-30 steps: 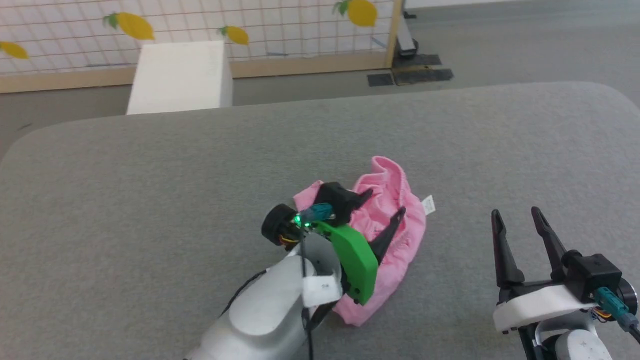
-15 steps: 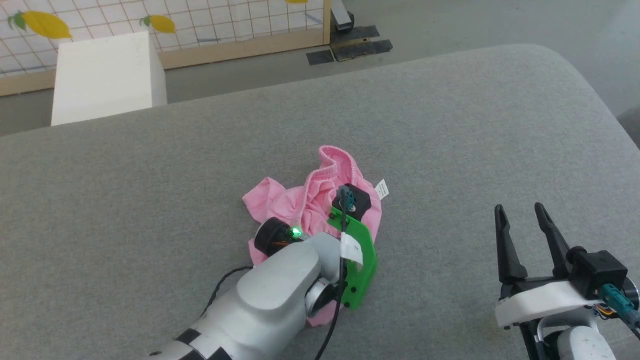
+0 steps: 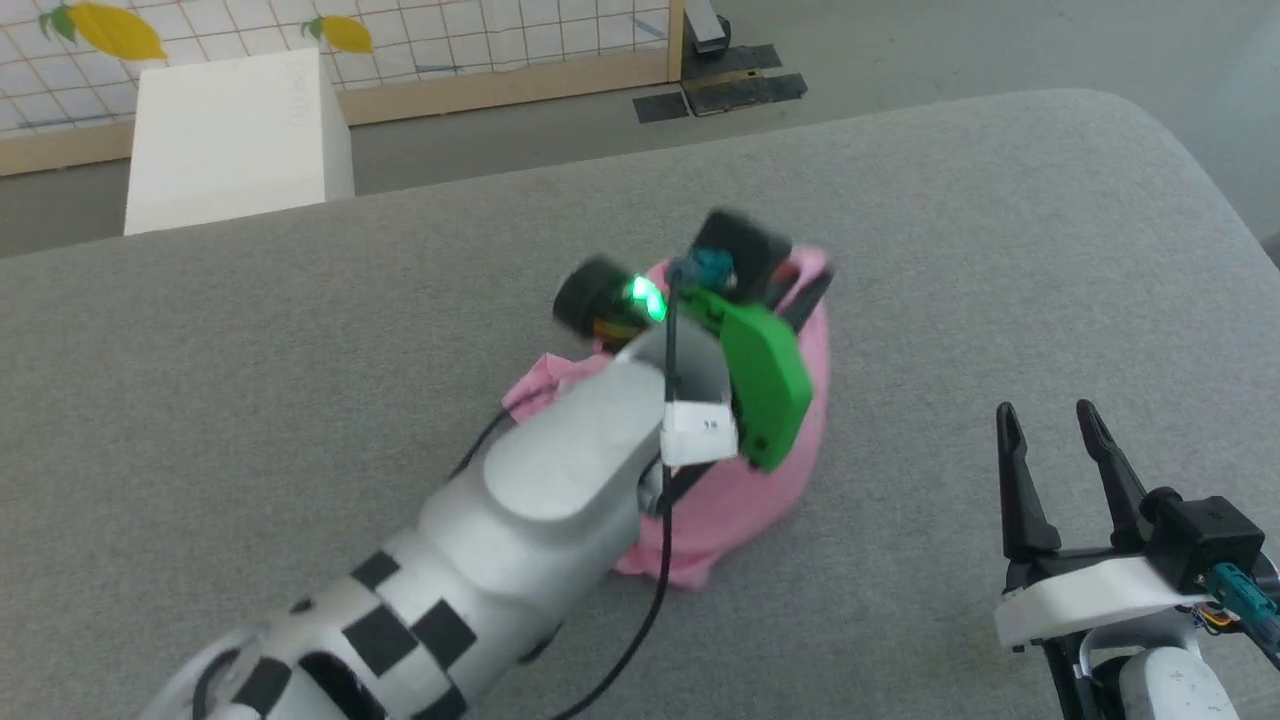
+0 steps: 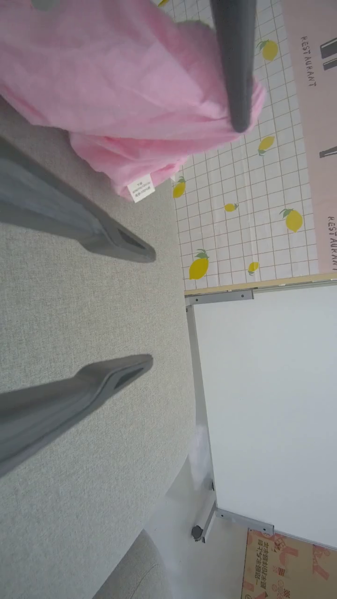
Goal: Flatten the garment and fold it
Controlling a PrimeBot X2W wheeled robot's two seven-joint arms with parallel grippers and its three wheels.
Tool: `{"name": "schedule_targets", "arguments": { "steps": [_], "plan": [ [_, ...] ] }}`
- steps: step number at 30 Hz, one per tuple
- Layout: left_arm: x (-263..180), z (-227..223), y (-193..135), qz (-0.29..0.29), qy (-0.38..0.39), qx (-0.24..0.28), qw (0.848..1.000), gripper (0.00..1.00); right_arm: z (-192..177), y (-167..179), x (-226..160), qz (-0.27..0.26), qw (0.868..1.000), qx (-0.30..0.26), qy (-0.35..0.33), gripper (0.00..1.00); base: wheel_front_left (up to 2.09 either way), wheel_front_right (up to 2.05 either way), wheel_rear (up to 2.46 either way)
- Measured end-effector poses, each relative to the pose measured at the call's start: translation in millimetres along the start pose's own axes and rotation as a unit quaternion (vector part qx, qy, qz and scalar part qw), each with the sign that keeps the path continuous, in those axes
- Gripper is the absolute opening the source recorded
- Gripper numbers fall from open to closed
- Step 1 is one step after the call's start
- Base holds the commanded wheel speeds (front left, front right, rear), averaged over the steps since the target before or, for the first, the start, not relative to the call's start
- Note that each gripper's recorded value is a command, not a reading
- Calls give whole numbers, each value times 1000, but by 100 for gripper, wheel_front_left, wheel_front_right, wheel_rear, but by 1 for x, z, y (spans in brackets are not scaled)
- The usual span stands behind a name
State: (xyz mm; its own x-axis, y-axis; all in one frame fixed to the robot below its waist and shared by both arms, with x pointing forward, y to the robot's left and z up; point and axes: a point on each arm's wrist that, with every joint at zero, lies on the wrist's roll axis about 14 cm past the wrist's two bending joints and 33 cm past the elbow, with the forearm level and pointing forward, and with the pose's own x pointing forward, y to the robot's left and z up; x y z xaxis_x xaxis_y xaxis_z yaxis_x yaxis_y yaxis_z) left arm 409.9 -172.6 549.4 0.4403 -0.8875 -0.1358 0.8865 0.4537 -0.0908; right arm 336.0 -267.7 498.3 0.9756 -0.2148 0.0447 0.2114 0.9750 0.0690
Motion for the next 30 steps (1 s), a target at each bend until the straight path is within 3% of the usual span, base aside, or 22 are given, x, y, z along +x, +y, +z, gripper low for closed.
{"name": "schedule_targets", "arguments": {
  "steps": [3,7,10,13,15,19,24,30],
  "plan": [
    [-2,58,-2,-4,-102,16,995,0,2,3,1,5,1000,2,-3,100,0,0,0],
    [-17,129,0,4,-222,21,975,0,4,9,4,14,1000,4,-8,100,0,0,0],
    [-30,157,11,31,-267,17,963,0,6,14,5,21,1000,6,-12,100,0,0,0],
    [-42,158,36,79,-273,3,959,0,7,19,8,29,999,8,-14,100,0,0,0],
    [-50,139,58,118,-257,-18,959,0,7,23,9,34,999,9,-14,100,0,0,0],
    [-83,44,116,228,-152,-66,959,0,6,29,13,44,999,9,-14,100,0,0,0],
    [-150,-73,158,350,-32,-147,924,0,4,40,18,58,998,9,-11,100,0,0,0],
    [-210,-138,168,425,20,-203,882,0,1,50,23,72,997,10,-8,100,0,0,0]
  ]
}}
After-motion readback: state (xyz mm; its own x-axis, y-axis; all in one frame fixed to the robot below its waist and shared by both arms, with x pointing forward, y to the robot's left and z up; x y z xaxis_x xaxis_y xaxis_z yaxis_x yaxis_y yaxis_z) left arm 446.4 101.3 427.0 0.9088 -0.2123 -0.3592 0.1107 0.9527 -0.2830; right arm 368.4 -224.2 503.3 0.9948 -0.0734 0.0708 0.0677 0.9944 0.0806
